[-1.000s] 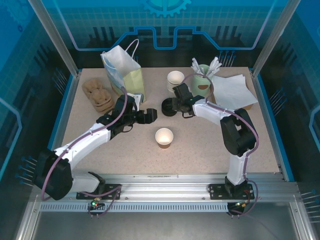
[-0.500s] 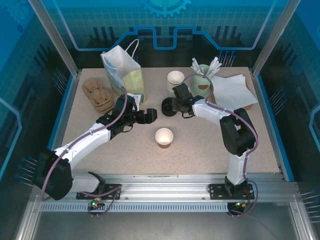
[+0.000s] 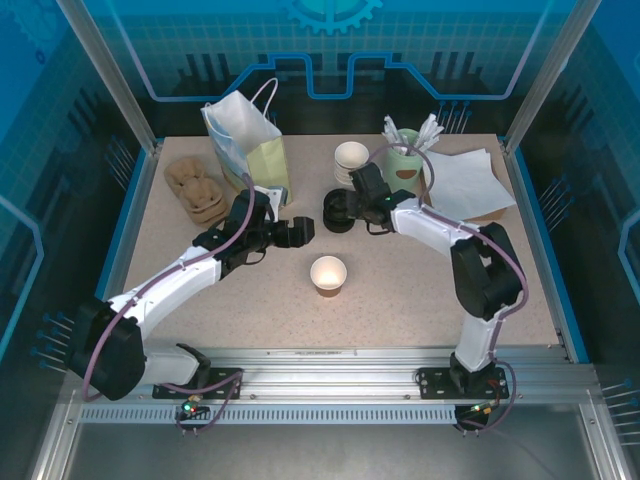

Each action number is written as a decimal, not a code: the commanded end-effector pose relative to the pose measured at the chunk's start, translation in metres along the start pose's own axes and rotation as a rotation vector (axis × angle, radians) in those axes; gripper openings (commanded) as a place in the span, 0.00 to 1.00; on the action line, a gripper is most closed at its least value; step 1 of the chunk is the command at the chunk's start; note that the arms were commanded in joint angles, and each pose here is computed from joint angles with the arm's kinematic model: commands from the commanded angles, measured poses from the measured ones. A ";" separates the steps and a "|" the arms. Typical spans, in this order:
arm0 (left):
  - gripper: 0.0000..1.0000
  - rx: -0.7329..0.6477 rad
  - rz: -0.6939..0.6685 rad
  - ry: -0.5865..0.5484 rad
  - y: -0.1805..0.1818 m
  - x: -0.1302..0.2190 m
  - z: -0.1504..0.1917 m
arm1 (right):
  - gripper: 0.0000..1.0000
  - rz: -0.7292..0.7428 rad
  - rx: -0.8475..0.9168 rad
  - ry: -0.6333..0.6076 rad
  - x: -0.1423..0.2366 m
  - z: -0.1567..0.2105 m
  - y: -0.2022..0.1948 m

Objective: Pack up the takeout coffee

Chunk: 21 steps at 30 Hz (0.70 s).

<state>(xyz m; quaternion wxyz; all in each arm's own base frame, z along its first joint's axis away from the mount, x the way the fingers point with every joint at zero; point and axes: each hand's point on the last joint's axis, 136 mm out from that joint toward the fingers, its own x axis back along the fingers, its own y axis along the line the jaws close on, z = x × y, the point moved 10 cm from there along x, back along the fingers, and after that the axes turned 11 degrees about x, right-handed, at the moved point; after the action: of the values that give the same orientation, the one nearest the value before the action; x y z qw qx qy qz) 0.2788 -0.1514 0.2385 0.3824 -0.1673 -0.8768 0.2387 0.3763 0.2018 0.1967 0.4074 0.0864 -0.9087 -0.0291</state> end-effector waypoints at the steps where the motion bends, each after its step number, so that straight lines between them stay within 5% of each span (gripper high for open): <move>1: 0.93 0.021 0.026 -0.056 -0.003 0.007 -0.006 | 0.14 -0.055 -0.027 -0.073 0.029 -0.013 -0.003; 5: 0.93 0.101 0.097 -0.098 -0.004 0.021 -0.014 | 0.14 -0.219 -0.071 -0.126 0.060 -0.016 -0.006; 13: 0.93 0.287 0.470 -0.245 -0.037 0.087 -0.043 | 0.14 -0.714 -0.229 -0.284 0.131 -0.034 0.006; 21: 0.93 0.449 0.730 -0.336 -0.066 0.127 -0.070 | 0.13 -0.994 -0.320 -0.401 0.171 -0.052 0.036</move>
<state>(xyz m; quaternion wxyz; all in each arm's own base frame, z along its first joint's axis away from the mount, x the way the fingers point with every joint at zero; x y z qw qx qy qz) 0.2464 -0.1260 0.3557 0.1930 -0.2881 -0.7834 0.5157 0.3088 0.1959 0.3360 0.2133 0.3723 -0.8429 -0.3247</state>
